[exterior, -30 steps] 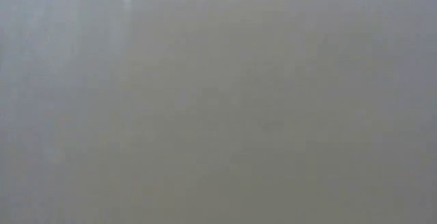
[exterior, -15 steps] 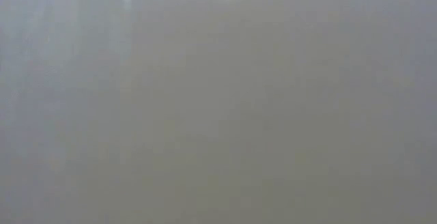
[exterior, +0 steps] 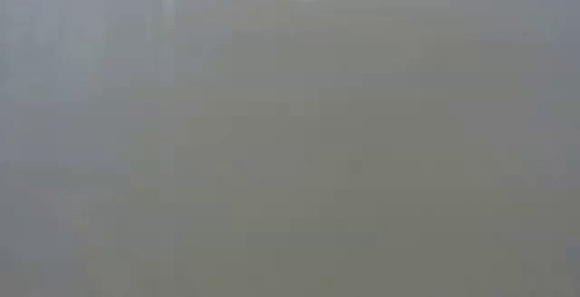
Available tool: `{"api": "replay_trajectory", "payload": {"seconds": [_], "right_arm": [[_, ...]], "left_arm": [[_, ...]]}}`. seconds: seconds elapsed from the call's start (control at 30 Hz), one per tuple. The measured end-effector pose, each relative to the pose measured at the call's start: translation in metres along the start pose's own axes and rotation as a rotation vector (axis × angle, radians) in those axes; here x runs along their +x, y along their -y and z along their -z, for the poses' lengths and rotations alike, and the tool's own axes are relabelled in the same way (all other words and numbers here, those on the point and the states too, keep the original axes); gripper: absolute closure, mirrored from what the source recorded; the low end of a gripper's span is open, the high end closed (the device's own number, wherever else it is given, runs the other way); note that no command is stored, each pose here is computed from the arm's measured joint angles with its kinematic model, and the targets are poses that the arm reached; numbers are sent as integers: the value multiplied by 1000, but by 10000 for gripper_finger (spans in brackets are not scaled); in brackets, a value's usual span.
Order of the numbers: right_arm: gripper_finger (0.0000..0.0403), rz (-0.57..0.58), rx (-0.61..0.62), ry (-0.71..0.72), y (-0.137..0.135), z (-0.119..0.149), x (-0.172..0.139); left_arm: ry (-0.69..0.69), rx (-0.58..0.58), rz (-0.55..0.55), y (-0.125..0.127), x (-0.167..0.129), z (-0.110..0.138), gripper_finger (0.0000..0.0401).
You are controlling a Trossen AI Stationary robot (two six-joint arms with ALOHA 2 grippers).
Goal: Pick and place Granola Bars by type
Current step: Put the red granola bar into the gray bin
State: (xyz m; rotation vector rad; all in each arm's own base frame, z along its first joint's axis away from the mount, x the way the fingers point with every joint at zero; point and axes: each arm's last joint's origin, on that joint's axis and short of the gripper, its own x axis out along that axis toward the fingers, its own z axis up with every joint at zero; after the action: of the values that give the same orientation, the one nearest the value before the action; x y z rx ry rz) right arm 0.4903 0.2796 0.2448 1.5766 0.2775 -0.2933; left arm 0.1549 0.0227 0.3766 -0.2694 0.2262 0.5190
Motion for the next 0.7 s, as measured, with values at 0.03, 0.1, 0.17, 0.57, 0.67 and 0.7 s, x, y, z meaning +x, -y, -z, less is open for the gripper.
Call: {"api": "replay_trajectory", "payload": {"seconds": [0.03,0.1,0.17,0.57,0.67,0.7], "right_arm": [[335,2,9,8,1,1,-1],[335,14,25,10,3,4,-3],[335,33,37,11,6,7,-5],[335,79,101,4,13,18,-13],[335,81,101,4,13,18,-13],[335,83,106,5,14,18,-13]], "left_arm": [[0,0,0,0,0,0,401],[0,1,0,0,0,0,401],[0,1,0,0,0,0,401],[0,1,0,0,0,0,401],[0,1,0,0,0,0,401],[1,-1,0,0,0,0,401]]}}
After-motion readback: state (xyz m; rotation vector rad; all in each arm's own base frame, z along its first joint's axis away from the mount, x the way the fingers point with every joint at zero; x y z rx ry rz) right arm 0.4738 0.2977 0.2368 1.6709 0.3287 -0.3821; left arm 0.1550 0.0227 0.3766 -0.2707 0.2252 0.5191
